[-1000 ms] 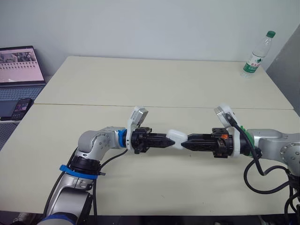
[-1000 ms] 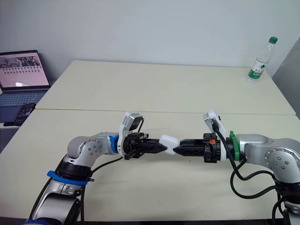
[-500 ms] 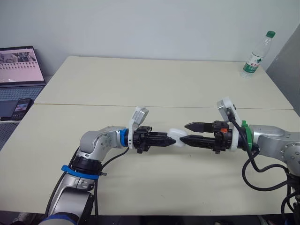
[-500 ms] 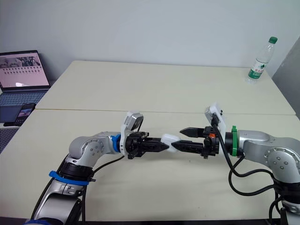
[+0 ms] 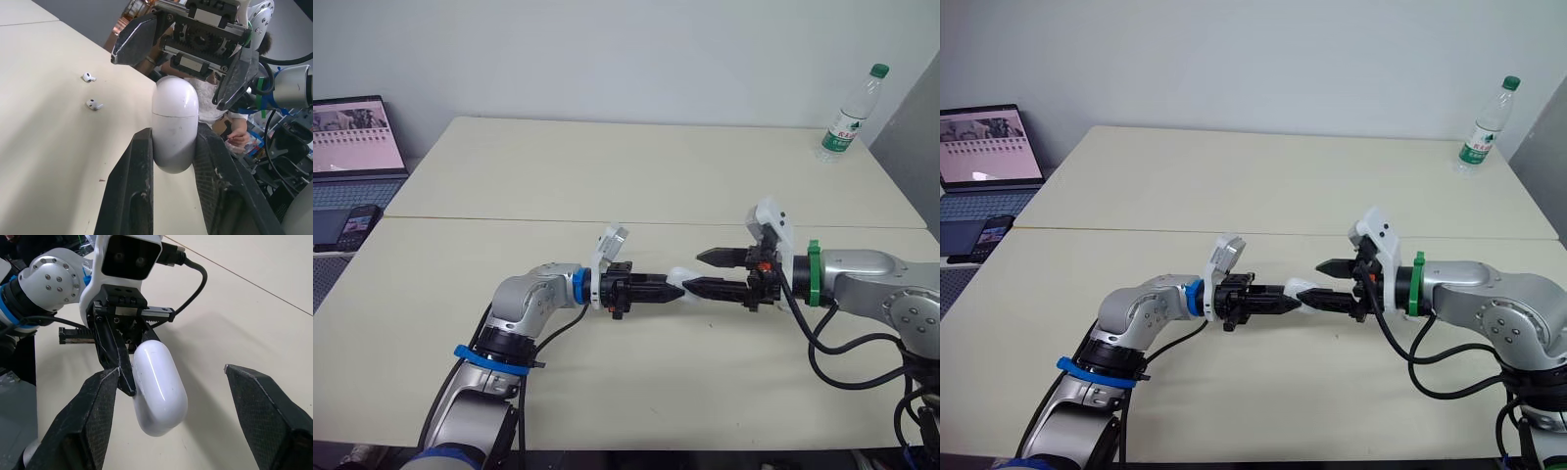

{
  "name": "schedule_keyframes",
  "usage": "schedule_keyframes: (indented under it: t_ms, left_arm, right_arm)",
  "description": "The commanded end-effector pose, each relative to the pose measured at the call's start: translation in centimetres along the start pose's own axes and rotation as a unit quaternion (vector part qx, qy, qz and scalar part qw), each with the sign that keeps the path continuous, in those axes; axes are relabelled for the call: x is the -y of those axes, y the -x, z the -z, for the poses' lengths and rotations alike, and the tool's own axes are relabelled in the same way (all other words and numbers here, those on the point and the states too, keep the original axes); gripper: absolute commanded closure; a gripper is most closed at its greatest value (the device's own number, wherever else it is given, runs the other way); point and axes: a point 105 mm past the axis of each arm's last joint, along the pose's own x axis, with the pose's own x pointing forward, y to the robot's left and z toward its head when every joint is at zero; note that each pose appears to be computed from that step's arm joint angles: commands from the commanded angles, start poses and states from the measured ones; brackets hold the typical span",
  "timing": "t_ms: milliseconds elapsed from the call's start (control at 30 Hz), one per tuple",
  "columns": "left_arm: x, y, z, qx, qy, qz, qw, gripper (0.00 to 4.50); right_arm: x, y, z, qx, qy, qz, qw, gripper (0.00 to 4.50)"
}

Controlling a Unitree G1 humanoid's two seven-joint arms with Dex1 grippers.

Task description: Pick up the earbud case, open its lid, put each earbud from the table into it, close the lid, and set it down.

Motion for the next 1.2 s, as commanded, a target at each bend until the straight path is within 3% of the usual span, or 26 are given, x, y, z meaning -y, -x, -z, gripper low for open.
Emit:
schedule_keyframes:
  t_ms: [33,400,767,900,1033,1200]
  left_arm:
    - [0.4,-0.5,-0.4,-0.002,-0.019,0.013,1.0,3.72]
    - [0.7,-0.5,0.2,-0.011,-0.022,0.02,0.999,3.72]
    - [0.1,0.1,-0.4,0.002,-0.048,-0.012,0.999,3.72]
    - [-0.9,1.1,-1.2,0.02,-0.1,-0.068,0.993,3.72]
    - [-0.6,1.7,-1.7,0.021,-0.131,-0.083,0.988,3.72]
    - [0.2,1.5,-1.8,0.011,-0.159,-0.091,0.983,3.72]
  right_arm:
    - [-0.1,0.0,-0.3,-0.006,0.022,0.002,1.0,0.91]
    - [2.3,1.0,-0.6,-0.002,0.019,0.059,0.998,0.91]
    - [4.4,5.2,-2.9,0.028,0.022,0.124,0.992,0.91]
    - [5.9,7.4,0.2,-0.062,0.04,0.182,0.98,0.91]
    - [5.7,8.3,4.5,-0.178,-0.033,0.186,0.966,0.91]
    - [7.1,8.8,6.7,-0.26,-0.027,0.232,0.937,0.91]
